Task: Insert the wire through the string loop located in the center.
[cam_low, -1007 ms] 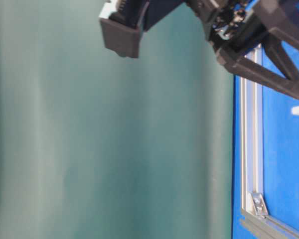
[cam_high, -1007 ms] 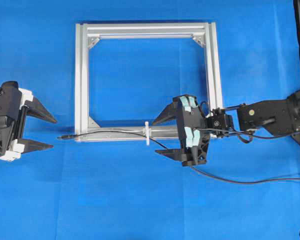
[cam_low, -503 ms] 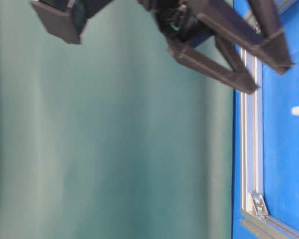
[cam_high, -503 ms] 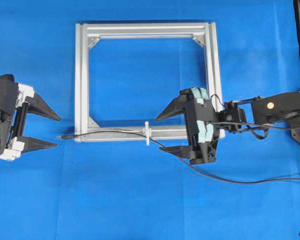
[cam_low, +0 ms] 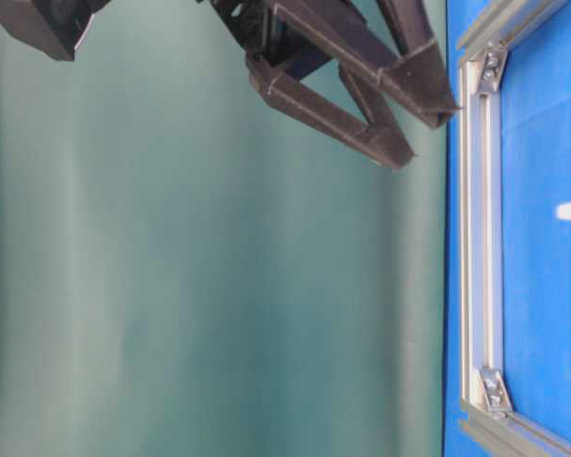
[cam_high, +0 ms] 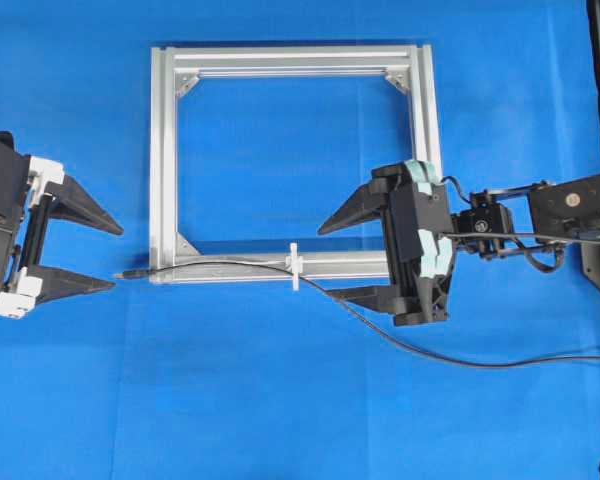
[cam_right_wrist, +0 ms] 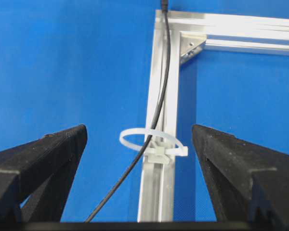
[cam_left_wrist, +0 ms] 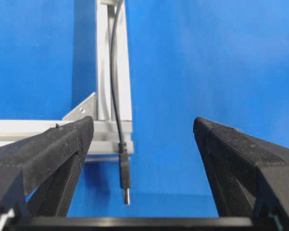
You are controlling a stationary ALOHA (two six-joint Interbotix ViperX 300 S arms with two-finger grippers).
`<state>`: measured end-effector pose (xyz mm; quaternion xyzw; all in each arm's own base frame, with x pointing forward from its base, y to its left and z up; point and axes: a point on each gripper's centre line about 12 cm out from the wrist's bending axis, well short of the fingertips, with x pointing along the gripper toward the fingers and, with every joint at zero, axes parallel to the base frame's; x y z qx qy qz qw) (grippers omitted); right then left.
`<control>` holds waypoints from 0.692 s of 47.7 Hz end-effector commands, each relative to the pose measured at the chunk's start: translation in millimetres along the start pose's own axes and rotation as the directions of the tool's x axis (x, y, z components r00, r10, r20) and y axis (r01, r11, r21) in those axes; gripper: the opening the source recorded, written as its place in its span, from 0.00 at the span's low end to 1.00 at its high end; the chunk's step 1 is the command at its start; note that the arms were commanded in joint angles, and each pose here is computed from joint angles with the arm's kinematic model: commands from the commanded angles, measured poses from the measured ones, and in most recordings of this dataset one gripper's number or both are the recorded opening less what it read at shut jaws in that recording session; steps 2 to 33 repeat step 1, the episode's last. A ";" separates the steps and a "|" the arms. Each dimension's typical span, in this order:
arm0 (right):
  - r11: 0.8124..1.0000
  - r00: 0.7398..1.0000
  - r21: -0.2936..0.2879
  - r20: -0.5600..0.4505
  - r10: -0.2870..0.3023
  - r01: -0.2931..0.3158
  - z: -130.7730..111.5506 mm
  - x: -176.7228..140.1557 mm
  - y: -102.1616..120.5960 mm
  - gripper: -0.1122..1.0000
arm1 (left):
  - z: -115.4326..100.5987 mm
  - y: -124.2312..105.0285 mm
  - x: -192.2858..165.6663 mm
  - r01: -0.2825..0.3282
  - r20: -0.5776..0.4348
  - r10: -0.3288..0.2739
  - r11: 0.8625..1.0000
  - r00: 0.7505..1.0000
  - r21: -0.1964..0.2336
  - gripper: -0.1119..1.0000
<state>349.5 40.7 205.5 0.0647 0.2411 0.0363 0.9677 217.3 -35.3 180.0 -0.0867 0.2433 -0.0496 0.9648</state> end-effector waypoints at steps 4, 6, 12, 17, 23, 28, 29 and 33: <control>1.000 0.999 -0.002 0.041 0.008 -0.008 13.4 -3.8 2.8 0.89 | 8.6 -1.2 0.6 0.002 0.023 -0.002 1.000 1.000 0.000 0.83; 1.000 0.999 -0.002 0.041 0.008 -0.008 13.4 -3.8 2.8 0.89 | 8.6 -1.2 0.6 0.002 0.023 -0.002 1.000 1.000 0.000 0.83; 1.000 0.999 -0.002 0.041 0.008 -0.008 13.4 -3.8 2.8 0.89 | 8.6 -1.2 0.6 0.002 0.023 -0.002 1.000 1.000 0.000 0.83; 1.000 0.999 -0.002 0.041 0.008 -0.008 13.4 -3.8 2.8 0.89 | 8.6 -1.2 0.6 0.002 0.023 -0.002 1.000 1.000 0.000 0.83; 1.000 0.999 -0.002 0.041 0.008 -0.008 13.4 -3.8 2.8 0.89 | 8.6 -1.2 0.6 0.002 0.023 -0.002 1.000 1.000 0.000 0.83; 1.000 0.999 -0.002 0.041 0.008 -0.008 13.4 -3.8 2.8 0.89 | 8.6 -1.2 0.6 0.002 0.023 -0.002 1.000 1.000 0.000 0.83; 1.000 0.999 -0.002 0.041 0.008 -0.008 13.4 -3.8 2.8 0.89 | 8.6 -1.2 0.6 0.002 0.023 -0.002 1.000 1.000 0.000 0.83; 1.000 0.999 -0.002 0.041 0.008 -0.008 13.4 -3.8 2.8 0.89 | 8.6 -1.2 0.6 0.002 0.023 -0.002 1.000 1.000 0.000 0.83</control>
